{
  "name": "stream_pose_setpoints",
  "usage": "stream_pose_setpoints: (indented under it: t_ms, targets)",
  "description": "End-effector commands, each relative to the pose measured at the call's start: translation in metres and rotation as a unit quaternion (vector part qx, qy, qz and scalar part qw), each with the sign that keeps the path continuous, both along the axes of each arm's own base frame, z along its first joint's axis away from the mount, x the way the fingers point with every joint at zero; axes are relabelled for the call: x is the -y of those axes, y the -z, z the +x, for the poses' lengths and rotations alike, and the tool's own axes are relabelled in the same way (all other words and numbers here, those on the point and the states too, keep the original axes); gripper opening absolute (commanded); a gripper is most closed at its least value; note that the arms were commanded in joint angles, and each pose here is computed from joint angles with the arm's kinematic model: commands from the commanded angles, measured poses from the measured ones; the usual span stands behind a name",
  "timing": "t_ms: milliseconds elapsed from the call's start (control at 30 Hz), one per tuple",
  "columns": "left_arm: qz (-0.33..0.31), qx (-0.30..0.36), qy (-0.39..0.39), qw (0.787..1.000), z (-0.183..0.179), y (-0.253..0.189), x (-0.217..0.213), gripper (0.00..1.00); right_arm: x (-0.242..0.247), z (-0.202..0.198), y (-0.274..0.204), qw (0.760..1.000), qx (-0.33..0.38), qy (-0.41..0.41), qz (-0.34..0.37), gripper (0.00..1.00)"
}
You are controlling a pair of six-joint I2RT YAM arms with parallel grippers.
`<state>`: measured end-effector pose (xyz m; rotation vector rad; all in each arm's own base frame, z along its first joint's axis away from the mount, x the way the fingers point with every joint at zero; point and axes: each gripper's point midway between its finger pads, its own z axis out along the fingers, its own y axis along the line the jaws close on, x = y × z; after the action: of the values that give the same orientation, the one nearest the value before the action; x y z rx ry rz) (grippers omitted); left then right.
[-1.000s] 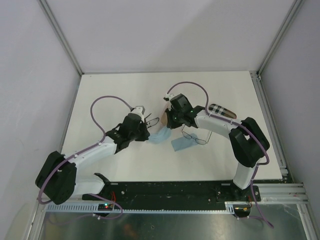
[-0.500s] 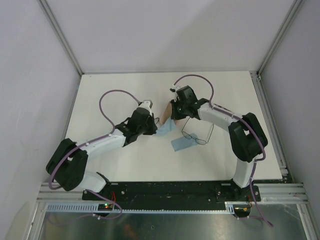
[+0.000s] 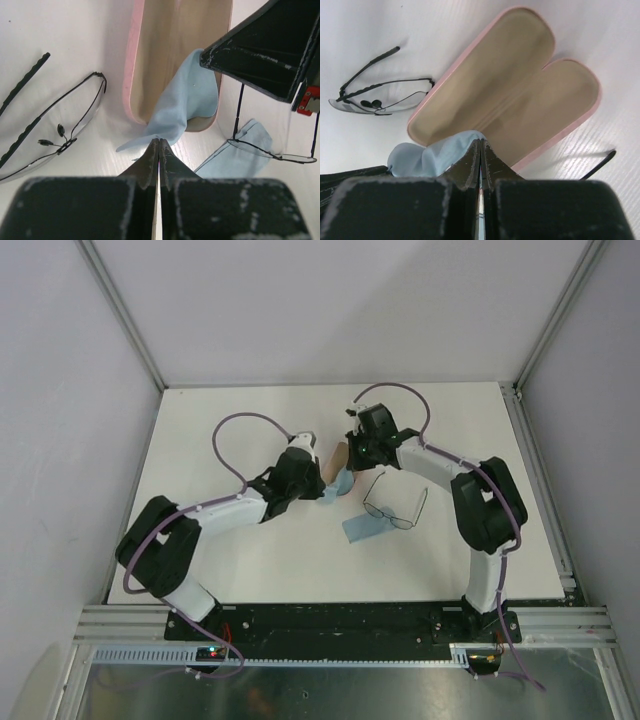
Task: Organize the sunglasses
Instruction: Place the folded cleaning cloth in the sunglasses case.
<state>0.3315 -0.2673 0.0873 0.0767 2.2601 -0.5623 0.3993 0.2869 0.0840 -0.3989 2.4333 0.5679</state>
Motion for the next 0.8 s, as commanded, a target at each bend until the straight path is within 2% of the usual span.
stream_pose_setpoints:
  t_ms: [0,767]
  targets:
    - [-0.031,0.033,-0.007,0.999,0.018,-0.021,0.017,0.0,0.003,0.025,-0.013,1.0,0.022,0.008,0.015,0.0]
    - [-0.059,0.021,-0.033,0.998,0.041,-0.008,0.035,0.0,0.008,0.073,-0.006,1.0,0.021,0.004,0.023,0.0]
